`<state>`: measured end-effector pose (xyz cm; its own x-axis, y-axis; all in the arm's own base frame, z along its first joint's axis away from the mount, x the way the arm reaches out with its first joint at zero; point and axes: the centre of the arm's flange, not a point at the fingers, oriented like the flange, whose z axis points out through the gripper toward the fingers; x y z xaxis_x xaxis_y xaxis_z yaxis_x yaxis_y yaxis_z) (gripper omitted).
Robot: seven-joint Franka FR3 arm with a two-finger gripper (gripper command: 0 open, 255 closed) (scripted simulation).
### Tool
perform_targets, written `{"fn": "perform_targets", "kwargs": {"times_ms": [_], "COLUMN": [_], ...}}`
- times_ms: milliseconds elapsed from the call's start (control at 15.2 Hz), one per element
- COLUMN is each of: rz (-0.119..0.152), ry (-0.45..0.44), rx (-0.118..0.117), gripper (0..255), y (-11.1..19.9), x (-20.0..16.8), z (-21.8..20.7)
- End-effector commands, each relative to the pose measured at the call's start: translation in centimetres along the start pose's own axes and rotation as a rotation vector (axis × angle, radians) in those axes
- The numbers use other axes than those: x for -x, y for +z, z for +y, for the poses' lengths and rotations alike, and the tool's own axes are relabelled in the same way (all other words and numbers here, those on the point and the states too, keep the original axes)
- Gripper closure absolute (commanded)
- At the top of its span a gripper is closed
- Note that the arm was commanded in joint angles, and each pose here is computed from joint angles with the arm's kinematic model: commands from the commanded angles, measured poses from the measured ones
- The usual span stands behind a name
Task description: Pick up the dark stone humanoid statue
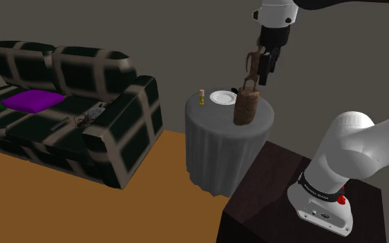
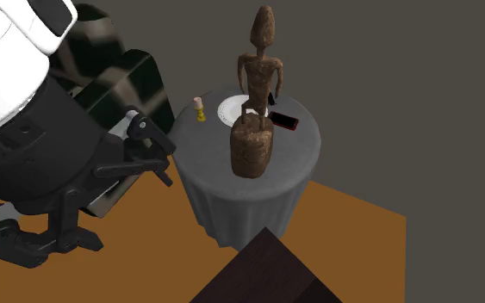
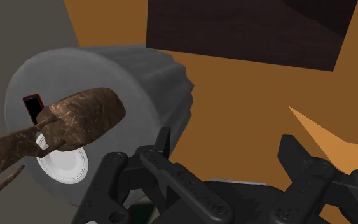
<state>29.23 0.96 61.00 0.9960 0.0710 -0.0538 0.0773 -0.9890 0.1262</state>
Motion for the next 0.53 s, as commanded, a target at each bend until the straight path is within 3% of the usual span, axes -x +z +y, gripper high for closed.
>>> {"fn": "perform_targets", "kwargs": {"times_ms": [0, 462], "rz": [0.0, -0.047], "ry": [0.0, -0.054], "rx": [0.0, -0.005], "gripper": [0, 0], "y": [0.0, 0.7], "x": [0.0, -4.0], "z": [0.0, 8.7]}}
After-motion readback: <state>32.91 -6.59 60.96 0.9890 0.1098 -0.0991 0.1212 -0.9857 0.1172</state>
